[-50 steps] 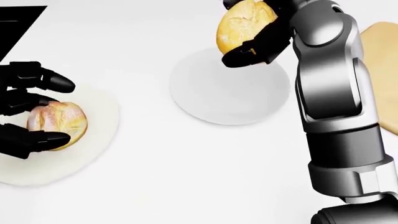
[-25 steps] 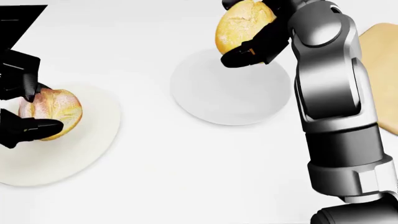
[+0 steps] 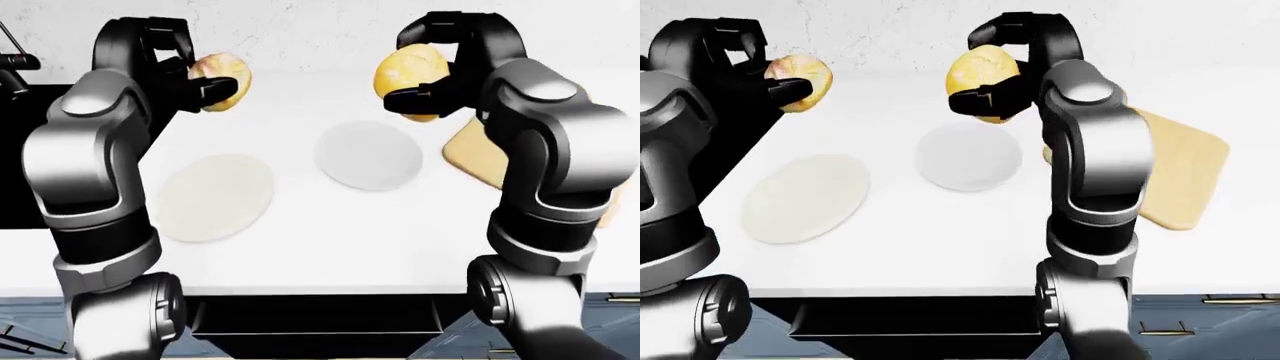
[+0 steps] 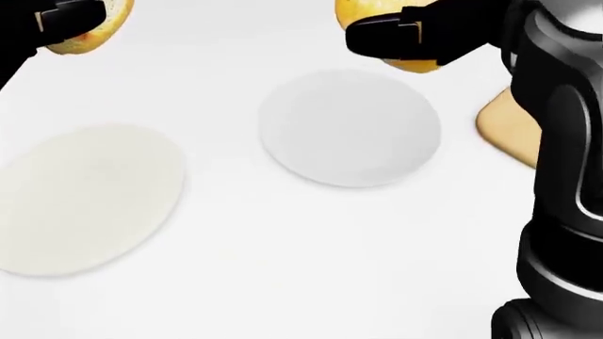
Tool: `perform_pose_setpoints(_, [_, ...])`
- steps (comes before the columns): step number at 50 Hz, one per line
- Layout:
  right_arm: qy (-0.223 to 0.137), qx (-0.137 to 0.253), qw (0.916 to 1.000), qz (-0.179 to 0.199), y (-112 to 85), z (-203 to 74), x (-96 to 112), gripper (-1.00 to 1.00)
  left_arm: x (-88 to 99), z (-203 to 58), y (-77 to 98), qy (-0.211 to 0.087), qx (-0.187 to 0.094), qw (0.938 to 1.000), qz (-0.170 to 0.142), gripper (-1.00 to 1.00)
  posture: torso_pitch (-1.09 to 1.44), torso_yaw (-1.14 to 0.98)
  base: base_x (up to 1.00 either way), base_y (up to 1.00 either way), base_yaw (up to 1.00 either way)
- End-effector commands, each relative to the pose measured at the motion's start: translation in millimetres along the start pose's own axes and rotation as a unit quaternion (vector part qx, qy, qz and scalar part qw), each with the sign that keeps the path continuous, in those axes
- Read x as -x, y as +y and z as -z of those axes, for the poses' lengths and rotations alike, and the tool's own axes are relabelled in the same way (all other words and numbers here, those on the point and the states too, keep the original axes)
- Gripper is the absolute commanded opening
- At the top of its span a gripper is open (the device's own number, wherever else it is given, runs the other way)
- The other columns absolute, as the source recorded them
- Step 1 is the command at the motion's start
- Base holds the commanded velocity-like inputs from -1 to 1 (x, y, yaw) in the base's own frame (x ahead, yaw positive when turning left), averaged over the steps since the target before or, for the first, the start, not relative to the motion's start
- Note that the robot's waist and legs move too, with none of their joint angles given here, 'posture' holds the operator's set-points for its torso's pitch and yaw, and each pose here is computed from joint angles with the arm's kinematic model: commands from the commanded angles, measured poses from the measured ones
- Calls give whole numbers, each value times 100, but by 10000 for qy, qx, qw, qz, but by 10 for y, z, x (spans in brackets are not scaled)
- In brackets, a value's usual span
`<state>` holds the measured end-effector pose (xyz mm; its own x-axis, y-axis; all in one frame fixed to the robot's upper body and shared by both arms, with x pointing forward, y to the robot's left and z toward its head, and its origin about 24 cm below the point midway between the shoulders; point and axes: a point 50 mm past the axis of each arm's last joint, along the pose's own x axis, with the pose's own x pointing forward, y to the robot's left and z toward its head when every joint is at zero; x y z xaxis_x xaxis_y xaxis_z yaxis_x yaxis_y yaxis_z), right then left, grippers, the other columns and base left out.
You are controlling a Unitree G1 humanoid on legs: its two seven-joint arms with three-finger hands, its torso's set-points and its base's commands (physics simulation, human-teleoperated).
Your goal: Place all breads on the cutting board.
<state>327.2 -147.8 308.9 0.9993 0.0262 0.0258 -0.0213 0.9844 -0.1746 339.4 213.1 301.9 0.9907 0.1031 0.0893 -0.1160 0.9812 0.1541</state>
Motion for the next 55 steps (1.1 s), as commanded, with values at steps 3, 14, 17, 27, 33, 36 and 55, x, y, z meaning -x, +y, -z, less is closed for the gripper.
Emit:
perform_pose_setpoints(3, [-109, 82, 9999, 103, -67, -202, 130, -100, 45, -233, 34, -500, 68, 9986, -179, -100, 0, 0, 0, 0, 0])
perform_pose_setpoints(14, [-127, 129, 9997, 177, -134, -349, 282, -100, 54, -305, 56, -554, 170, 9980, -265, -100, 0, 0, -1, -8, 0])
perform_pose_setpoints(17, [-121, 149, 9996, 214, -157, -368, 303, -100, 63, -338, 57, -572, 184, 9978, -289, -100, 0, 0, -1, -3, 0])
perform_pose_setpoints(27, [-21, 176, 9995, 269, -209, -369, 341, -100, 36, -337, 55, -573, 212, 9975, -343, -100, 0, 0, 0, -14, 0])
perform_pose_setpoints(33, [7, 156, 9995, 279, -217, -341, 363, -100, 44, -351, 52, -582, 222, 9974, -354, -100, 0, 0, -1, -10, 0])
perform_pose_setpoints(36, [15, 156, 9995, 281, -221, -343, 367, -100, 46, -352, 52, -579, 221, 9974, -362, -100, 0, 0, -2, -22, 0])
perform_pose_setpoints(55, [-2, 97, 9996, 284, -219, -347, 375, -100, 45, -330, 41, -569, 254, 9973, -381, -100, 0, 0, -4, -37, 0])
